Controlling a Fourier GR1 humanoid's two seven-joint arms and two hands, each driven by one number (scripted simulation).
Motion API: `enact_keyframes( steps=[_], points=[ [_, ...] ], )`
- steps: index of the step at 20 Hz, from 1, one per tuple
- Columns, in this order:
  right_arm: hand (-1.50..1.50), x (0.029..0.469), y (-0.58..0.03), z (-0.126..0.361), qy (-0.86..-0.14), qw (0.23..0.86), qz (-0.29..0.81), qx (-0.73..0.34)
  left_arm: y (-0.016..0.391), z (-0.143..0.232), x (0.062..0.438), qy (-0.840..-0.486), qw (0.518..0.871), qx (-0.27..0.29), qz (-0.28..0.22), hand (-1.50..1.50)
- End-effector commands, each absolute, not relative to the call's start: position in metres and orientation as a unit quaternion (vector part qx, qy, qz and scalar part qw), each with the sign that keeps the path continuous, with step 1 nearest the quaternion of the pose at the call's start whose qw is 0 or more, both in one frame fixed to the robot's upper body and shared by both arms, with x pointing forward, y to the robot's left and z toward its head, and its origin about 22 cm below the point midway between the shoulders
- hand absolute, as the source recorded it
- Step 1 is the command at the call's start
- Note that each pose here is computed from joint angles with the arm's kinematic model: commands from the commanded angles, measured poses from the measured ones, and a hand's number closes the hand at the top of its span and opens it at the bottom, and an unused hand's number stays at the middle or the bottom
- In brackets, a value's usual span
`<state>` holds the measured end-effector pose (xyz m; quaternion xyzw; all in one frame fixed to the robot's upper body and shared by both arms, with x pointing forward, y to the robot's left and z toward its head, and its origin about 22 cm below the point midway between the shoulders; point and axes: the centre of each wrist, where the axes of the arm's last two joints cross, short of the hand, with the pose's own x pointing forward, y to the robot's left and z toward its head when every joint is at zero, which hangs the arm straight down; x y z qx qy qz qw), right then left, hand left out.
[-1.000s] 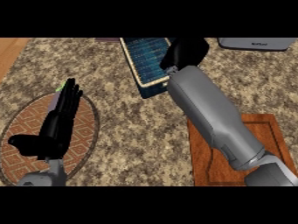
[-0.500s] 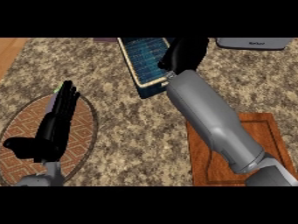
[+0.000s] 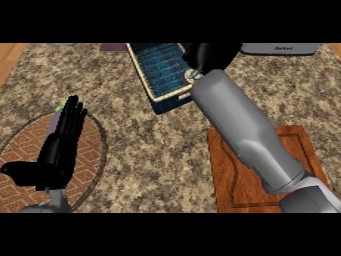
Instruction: Pick the cupcake from the cutting board and place it in the basket
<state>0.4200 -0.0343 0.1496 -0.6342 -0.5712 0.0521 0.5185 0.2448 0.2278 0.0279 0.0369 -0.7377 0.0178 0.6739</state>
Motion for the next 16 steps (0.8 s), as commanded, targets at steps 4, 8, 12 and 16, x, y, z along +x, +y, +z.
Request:
enact_keyframes(
  steps=[4,8,12,16],
  points=[
    [-1.5,0.419,-0.04,0.181,-0.535,0.55,-0.084,-0.636,0.239,0.032,0.242,-0.735,0.676,0.053,0.03,0.0],
    [-1.5,0.408,-0.05,0.198,-0.56,0.532,-0.134,-0.62,0.246,0.026,0.236,-0.728,0.682,0.059,0.035,0.0],
    [-1.5,0.382,-0.05,0.195,-0.57,0.535,-0.123,-0.611,0.244,0.027,0.243,-0.728,0.683,0.053,0.031,0.0],
    [-1.5,0.349,-0.049,0.205,-0.604,0.532,-0.134,-0.578,0.237,0.032,0.242,-0.733,0.677,0.059,0.039,0.0]
  ],
)
